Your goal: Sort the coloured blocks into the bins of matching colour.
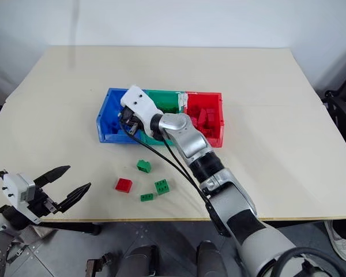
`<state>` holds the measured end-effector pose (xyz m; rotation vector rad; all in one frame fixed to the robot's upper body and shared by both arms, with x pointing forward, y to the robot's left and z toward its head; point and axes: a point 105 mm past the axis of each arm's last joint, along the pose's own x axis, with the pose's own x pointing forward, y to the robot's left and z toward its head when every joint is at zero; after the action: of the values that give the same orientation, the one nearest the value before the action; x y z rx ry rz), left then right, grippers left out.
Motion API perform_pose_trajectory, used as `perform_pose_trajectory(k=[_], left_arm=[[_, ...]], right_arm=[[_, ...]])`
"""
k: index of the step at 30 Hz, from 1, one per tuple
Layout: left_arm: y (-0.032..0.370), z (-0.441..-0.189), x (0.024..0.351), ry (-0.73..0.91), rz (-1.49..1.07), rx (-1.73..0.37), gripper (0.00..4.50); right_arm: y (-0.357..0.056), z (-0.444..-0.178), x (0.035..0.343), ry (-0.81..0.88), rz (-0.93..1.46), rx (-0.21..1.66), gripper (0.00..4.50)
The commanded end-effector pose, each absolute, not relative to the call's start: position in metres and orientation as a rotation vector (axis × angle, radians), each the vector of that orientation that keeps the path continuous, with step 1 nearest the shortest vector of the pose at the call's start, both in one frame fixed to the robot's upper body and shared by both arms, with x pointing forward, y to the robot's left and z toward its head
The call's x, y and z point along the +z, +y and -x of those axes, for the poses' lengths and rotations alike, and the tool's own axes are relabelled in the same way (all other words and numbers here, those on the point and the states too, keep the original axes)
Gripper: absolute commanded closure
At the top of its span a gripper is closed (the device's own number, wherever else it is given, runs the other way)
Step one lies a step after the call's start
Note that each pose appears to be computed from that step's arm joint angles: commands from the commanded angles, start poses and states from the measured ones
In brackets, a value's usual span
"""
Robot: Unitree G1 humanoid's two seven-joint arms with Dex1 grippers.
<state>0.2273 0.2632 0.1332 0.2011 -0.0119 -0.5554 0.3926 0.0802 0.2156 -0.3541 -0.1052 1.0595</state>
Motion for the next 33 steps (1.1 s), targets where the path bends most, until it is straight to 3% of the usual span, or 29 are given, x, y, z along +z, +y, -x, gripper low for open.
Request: perform_pose_trajectory(k=[1,10,13,18,26,30,33], left_arm=[[0.257,-0.228,0.143,-0.055,-0.217,-0.569,0.0],[0.241,-0.243,0.145,-0.056,-0.222,-0.674,0.0],[0.229,-0.25,0.144,-0.042,-0.247,-0.772,0.0],[0.213,-0.261,0.143,-0.029,-0.308,-0.923,0.0],[0.184,-0.268,0.139,-0.006,-0.36,-1.18,0.0],[0.182,-0.268,0.14,0.015,-0.354,-1.243,0.0],[0.185,-0.269,0.138,0.018,-0.363,-1.238,0.0]], right_arm=[[0.083,-0.392,0.234,-0.197,0.326,1.062,2.88],[0.036,-0.37,0.242,-0.317,0.338,1.133,0.03],[-0.013,-0.346,0.233,-0.379,0.345,1.188,0.03],[-0.088,-0.311,0.199,-0.34,0.438,1.225,0.03],[-0.189,-0.276,0.141,-0.051,0.57,1.18,0.03],[-0.199,-0.277,0.14,-0.021,0.565,1.167,0.03],[-0.172,-0.277,0.144,-0.029,0.521,1.263,0.03]])
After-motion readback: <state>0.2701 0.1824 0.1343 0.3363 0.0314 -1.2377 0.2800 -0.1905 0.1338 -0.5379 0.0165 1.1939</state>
